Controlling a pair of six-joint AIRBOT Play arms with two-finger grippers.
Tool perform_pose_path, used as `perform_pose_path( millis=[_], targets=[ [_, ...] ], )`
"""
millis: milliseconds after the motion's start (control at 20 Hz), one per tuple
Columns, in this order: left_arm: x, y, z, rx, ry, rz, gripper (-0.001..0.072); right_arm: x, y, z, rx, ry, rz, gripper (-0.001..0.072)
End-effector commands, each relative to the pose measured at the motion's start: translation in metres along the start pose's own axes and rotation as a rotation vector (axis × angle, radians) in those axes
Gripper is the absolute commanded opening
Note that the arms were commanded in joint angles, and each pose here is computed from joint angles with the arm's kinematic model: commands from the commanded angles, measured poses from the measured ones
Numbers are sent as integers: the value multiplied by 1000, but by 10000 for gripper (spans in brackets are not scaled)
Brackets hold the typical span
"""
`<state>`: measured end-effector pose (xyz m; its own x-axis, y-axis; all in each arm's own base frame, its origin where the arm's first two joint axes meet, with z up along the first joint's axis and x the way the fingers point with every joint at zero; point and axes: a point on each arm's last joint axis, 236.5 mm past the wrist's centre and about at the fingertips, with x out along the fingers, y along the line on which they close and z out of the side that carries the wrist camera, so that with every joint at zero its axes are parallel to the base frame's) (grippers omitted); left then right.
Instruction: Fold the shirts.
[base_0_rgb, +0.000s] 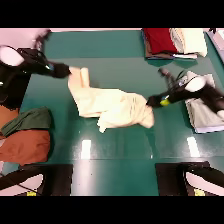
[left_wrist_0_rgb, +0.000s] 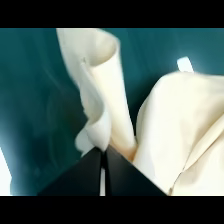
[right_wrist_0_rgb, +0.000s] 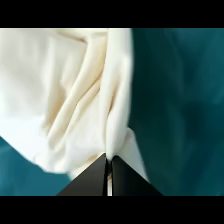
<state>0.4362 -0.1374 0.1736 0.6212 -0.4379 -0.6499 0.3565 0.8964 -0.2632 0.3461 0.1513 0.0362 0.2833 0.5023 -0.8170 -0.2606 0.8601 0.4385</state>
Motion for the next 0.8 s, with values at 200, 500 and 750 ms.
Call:
perform_pose_path(
  millis=[200, 500, 750],
  targets=[
    [-284, -88, 115, 262, -656, 101, 21, -278, 57, 84, -230, -658, -204, 14],
    [-390, -130, 101, 296, -868, 83, 21, -383, 87, 59, -279, -863, -342, 14],
    [-326, -110, 98, 255, -677, 70, 21, -355, 62, 64, -188, -732, -312, 14]
  ],
)
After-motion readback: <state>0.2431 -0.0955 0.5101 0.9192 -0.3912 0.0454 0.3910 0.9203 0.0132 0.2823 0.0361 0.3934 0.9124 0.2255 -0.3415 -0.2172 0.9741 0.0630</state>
